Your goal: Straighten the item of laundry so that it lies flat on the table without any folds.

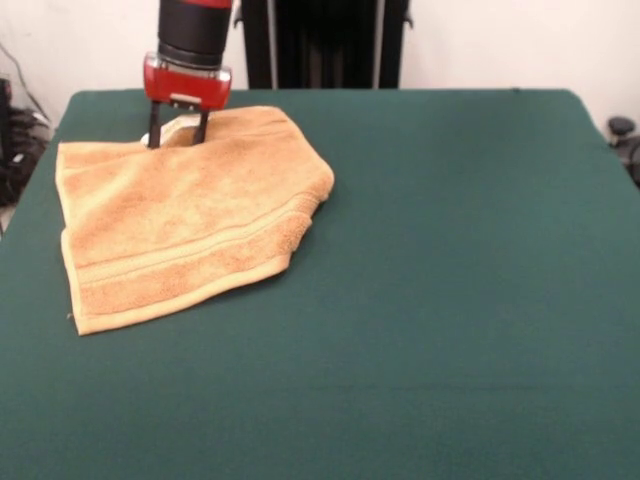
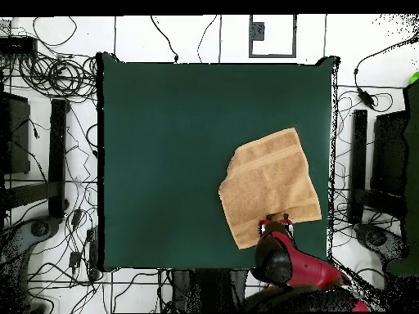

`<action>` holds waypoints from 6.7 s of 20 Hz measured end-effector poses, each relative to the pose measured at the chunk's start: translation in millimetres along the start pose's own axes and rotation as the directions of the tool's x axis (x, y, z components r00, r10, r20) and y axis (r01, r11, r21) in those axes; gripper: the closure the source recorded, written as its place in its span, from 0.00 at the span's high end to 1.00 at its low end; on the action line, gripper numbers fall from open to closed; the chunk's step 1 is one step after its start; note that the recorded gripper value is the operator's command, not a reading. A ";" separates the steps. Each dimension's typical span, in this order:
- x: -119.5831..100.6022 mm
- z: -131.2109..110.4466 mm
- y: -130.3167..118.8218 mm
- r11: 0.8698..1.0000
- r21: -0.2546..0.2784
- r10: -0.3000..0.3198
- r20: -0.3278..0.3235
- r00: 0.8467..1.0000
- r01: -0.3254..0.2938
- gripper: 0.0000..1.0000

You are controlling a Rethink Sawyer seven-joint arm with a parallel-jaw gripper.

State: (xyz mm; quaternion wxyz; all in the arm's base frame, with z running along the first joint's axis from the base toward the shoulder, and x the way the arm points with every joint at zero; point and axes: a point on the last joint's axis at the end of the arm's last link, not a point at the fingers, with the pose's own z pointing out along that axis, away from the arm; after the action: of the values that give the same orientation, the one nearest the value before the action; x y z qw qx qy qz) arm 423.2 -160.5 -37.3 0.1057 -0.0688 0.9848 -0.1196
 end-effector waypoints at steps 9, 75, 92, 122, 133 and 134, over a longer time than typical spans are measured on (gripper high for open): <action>-16.4 2.4 -5.6 0.999 -0.037 -0.011 -0.127 0.992 0.006 1.00; -73.6 -20.8 9.0 0.989 -0.129 -0.115 -0.347 0.931 0.074 1.00; -116.1 -66.5 -5.1 0.996 -0.082 -0.069 -0.292 0.954 0.047 1.00; -190.9 19.5 95.4 0.991 -0.117 0.026 -0.300 0.954 -0.064 1.00; -191.6 20.6 92.7 0.988 -0.132 0.036 -0.311 0.950 -0.081 1.00; -191.7 20.7 92.6 0.988 -0.132 0.036 -0.312 0.949 -0.081 1.00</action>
State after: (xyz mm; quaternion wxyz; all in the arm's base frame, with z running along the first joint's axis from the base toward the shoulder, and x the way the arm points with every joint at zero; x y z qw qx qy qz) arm 603.2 -45.2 -43.3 -0.0510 -0.0272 0.9968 -0.0544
